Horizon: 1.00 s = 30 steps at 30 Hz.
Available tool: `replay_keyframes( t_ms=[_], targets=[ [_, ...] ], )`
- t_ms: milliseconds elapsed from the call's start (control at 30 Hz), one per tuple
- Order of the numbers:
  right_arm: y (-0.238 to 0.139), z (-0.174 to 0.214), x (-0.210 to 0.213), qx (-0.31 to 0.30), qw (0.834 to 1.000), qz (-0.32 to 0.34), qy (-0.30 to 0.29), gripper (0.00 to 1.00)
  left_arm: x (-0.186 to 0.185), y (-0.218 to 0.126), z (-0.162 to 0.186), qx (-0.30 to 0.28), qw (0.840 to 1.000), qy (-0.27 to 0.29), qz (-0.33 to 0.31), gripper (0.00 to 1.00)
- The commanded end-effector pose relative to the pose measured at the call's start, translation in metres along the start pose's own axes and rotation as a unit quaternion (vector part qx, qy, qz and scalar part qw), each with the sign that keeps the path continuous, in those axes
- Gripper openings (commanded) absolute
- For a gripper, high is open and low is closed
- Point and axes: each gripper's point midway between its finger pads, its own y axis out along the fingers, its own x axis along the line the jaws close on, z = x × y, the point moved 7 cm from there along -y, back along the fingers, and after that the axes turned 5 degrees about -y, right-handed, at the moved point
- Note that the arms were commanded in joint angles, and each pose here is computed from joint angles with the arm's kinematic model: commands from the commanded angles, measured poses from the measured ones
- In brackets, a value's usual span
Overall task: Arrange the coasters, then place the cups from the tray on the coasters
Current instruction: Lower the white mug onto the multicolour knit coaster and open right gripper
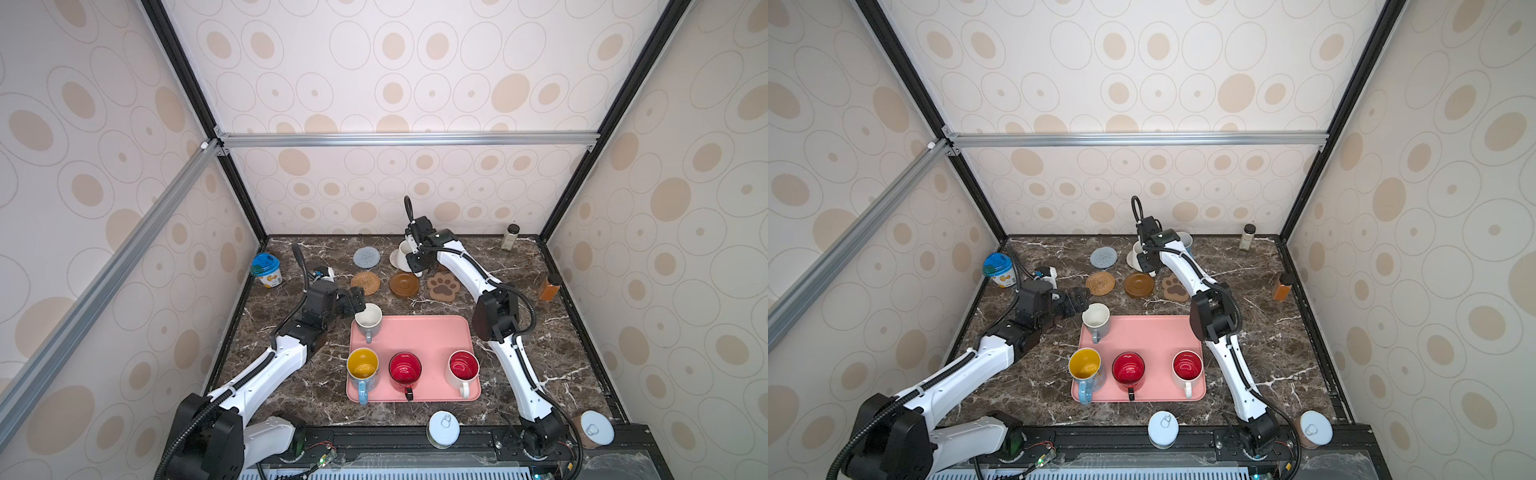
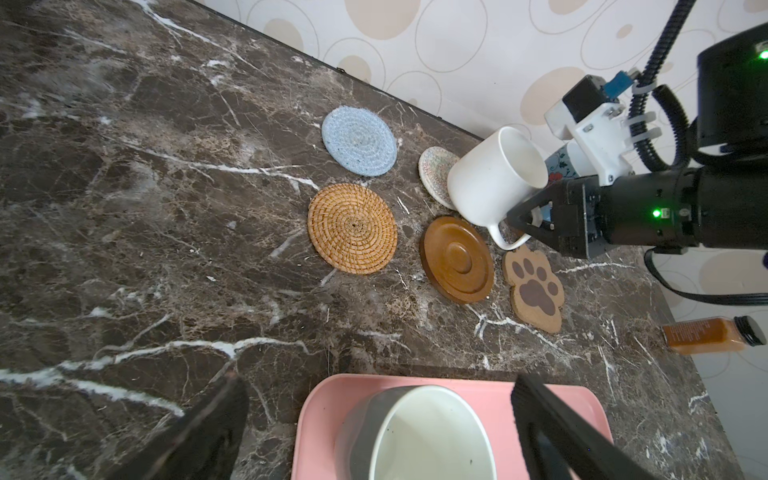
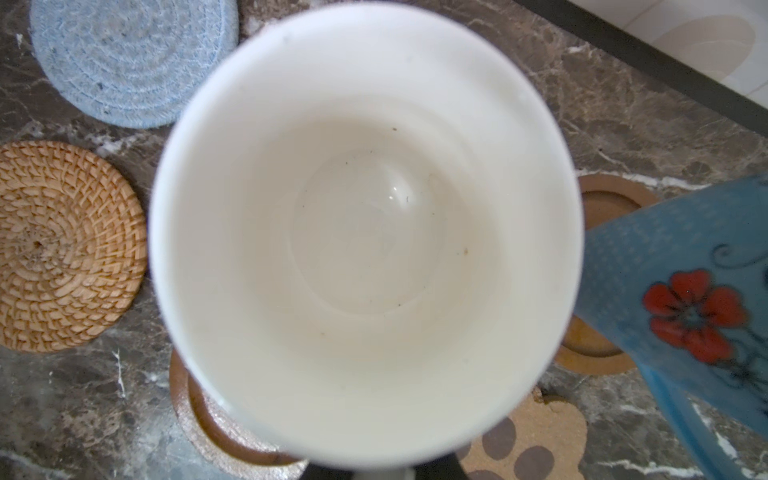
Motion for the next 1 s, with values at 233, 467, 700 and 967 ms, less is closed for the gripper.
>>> replay_keyframes(
  t_ms=[233,467,700,967],
  targets=[
    [-0.007,-0.032,-0.006,-0.08,0.997,0.005,-0.018,0.12,0.0,-0.001,-0.003,-0.006,1.0,-0.005,0.005,1.0],
    [-0.002,-0.037,-0.007,-0.094,0.995,0.006,-0.014,0.13,-0.001,-0.002,-0.004,-0.006,1.0,-0.006,0.006,1.0],
    [0.001,-0.041,-0.006,-0.106,0.994,0.001,-0.01,0.14,0.0,-0.004,-0.003,-0.006,1.0,-0.004,0.004,1.0],
    [0.012,-0.035,-0.006,-0.093,0.996,0.007,-0.012,0.15,0.001,-0.004,-0.002,-0.005,1.0,-0.006,0.004,1.0]
  ],
)
